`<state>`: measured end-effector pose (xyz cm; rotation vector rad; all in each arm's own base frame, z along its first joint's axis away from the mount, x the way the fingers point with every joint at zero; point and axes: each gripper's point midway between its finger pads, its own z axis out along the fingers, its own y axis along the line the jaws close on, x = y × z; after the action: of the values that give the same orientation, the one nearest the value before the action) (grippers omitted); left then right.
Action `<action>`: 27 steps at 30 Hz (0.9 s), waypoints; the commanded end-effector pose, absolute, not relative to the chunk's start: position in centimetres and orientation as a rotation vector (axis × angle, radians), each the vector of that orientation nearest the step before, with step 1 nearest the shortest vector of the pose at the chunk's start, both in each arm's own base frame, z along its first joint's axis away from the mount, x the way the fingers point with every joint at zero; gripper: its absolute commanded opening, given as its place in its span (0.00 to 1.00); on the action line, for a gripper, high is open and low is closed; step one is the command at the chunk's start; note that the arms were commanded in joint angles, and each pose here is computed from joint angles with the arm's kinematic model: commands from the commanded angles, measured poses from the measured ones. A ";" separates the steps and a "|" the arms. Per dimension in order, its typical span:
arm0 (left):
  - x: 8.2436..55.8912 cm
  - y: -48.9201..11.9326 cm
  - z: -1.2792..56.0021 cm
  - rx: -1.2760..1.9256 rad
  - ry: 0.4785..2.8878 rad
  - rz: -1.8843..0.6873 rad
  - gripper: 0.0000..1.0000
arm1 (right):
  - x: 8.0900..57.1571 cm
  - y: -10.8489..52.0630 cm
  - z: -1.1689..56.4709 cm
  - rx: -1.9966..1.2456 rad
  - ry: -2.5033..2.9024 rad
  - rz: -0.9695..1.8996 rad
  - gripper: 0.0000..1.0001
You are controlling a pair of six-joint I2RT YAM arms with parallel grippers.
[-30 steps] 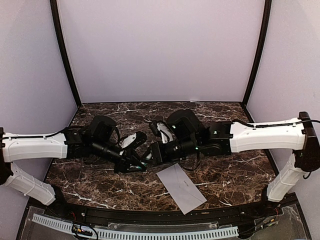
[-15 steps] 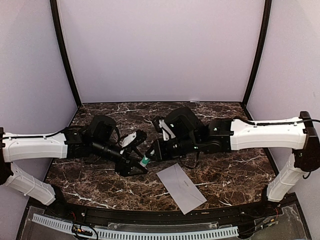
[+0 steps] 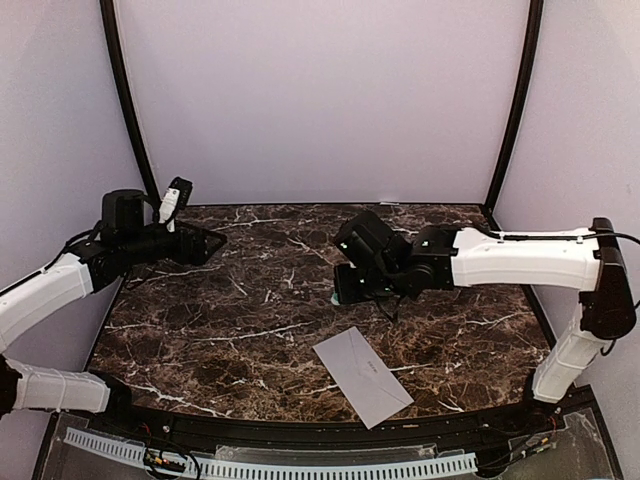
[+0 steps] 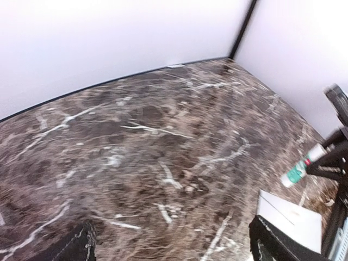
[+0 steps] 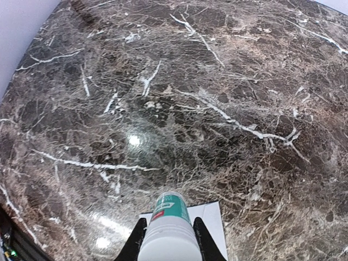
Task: Place the letter into the envelope and seal it
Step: Place the solid glue at the center of the board.
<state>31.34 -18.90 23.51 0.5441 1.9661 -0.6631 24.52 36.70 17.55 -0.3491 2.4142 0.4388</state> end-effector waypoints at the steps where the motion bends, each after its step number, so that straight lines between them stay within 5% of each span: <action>1: 34.4 -11.8 25.4 0.223 1.950 -0.469 0.97 | 27.3 36.7 15.4 -0.364 2.359 0.283 0.09; 7: 34.9 -7.9 25.3 0.126 1.948 -0.282 0.98 | 28.8 37.9 12.6 -0.400 2.359 0.223 0.09; 27: 35.3 -7.7 24.6 0.103 1.967 -0.275 0.97 | 29.7 39.5 8.6 -0.474 2.376 0.164 0.21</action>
<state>35.32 -8.06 25.11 0.1189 1.9574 -0.2850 28.66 38.93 7.63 -0.4966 2.4190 0.1622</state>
